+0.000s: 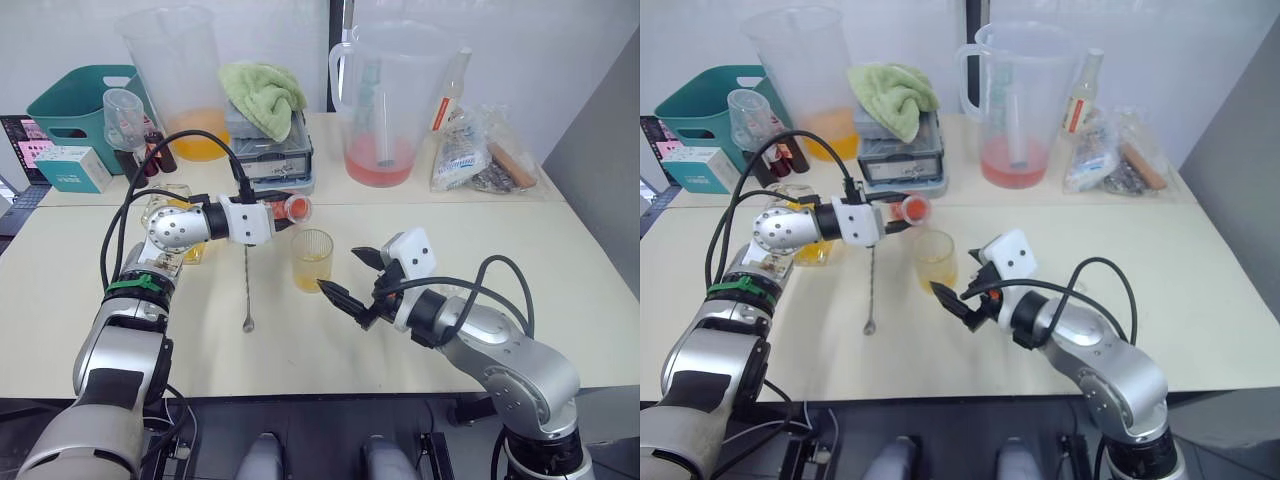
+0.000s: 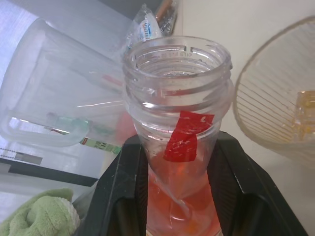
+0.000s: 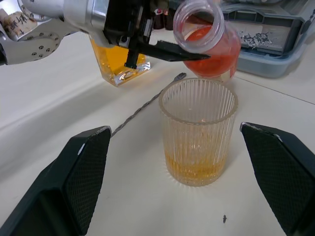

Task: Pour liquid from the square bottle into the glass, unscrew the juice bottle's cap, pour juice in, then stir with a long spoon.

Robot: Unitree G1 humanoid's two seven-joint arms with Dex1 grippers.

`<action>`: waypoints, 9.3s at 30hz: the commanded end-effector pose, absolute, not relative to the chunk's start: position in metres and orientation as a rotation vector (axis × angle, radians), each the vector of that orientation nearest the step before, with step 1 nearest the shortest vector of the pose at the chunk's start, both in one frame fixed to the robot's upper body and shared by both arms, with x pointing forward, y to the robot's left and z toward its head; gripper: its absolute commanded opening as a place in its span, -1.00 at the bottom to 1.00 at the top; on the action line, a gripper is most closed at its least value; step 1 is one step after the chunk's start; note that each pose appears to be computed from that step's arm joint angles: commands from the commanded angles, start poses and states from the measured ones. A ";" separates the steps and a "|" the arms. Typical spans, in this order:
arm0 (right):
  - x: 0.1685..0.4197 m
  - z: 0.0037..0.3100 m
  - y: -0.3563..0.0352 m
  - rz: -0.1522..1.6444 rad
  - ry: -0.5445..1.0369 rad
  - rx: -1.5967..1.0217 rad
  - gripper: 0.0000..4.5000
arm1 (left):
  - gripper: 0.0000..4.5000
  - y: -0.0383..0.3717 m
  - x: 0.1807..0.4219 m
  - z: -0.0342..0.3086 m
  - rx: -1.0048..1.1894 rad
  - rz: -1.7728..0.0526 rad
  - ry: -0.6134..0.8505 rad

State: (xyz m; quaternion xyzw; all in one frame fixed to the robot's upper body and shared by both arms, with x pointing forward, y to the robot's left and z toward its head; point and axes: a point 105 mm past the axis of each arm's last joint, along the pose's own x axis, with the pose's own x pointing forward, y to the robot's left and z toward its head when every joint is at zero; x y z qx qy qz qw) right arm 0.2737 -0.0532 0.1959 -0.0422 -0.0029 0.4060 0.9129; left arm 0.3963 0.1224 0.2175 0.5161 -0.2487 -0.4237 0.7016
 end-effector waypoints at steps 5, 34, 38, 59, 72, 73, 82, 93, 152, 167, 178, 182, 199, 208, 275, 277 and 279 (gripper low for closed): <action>0.267 0.210 -0.052 0.835 -0.063 -0.079 0.98 | -0.41 0.113 0.392 0.252 1.253 -0.843 -0.764; 0.267 0.218 -0.048 0.838 -0.084 -0.047 0.98 | -0.41 0.112 0.398 0.237 1.593 -0.721 -0.908; 0.267 0.217 -0.048 0.836 -0.080 -0.047 0.98 | -0.41 0.111 0.398 0.235 1.596 -0.724 -0.911; 0.265 0.216 -0.047 0.840 -0.078 -0.041 0.98 | -0.41 0.116 0.402 0.234 1.523 -0.702 -0.868; 0.268 0.214 -0.048 0.844 -0.070 -0.045 0.98 | -0.41 0.120 0.401 0.242 1.204 -0.738 -0.761; 0.269 0.215 -0.048 0.845 -0.070 -0.045 0.98 | -0.41 0.122 0.401 0.245 1.178 -0.740 -0.752; 0.279 0.212 -0.054 0.874 -0.056 -0.068 0.98 | -0.41 0.160 0.396 0.294 0.787 -0.776 -0.628; 0.288 0.212 -0.066 1.078 -0.037 -0.139 0.98 | -0.41 0.247 0.329 0.327 0.309 -0.874 -0.236; 0.276 0.206 -0.065 1.247 -0.013 -0.191 1.00 | 0.99 0.407 0.340 0.288 0.096 -0.247 -0.156; 0.280 0.208 -0.144 0.934 0.017 -0.152 1.00 | 0.99 0.412 0.248 0.249 0.093 -0.486 -0.008; 0.257 0.176 -0.266 0.500 0.091 -0.140 1.00 | 0.99 0.396 0.217 0.163 0.194 -0.441 0.024; 0.247 0.164 -0.295 0.401 0.112 -0.123 1.00 | 0.99 0.388 0.216 0.152 0.202 -0.431 0.010; 0.261 0.163 -0.269 0.497 0.026 -0.057 1.00 | 0.99 0.353 0.219 0.149 0.119 -0.359 -0.014; 0.273 0.192 -0.203 0.955 0.007 -0.002 1.00 | 0.99 0.270 0.237 0.135 -0.024 -0.182 0.029; 0.250 0.193 -0.143 1.268 0.106 -0.081 1.00 | -0.63 0.197 0.306 0.153 -0.072 -0.457 0.352; 0.250 0.193 -0.143 1.266 0.108 -0.079 1.00 | -0.33 0.187 0.307 0.144 -0.083 -0.400 0.421; 0.249 0.194 -0.143 1.265 0.110 -0.077 1.00 | -0.06 0.179 0.308 0.136 -0.083 -0.336 0.491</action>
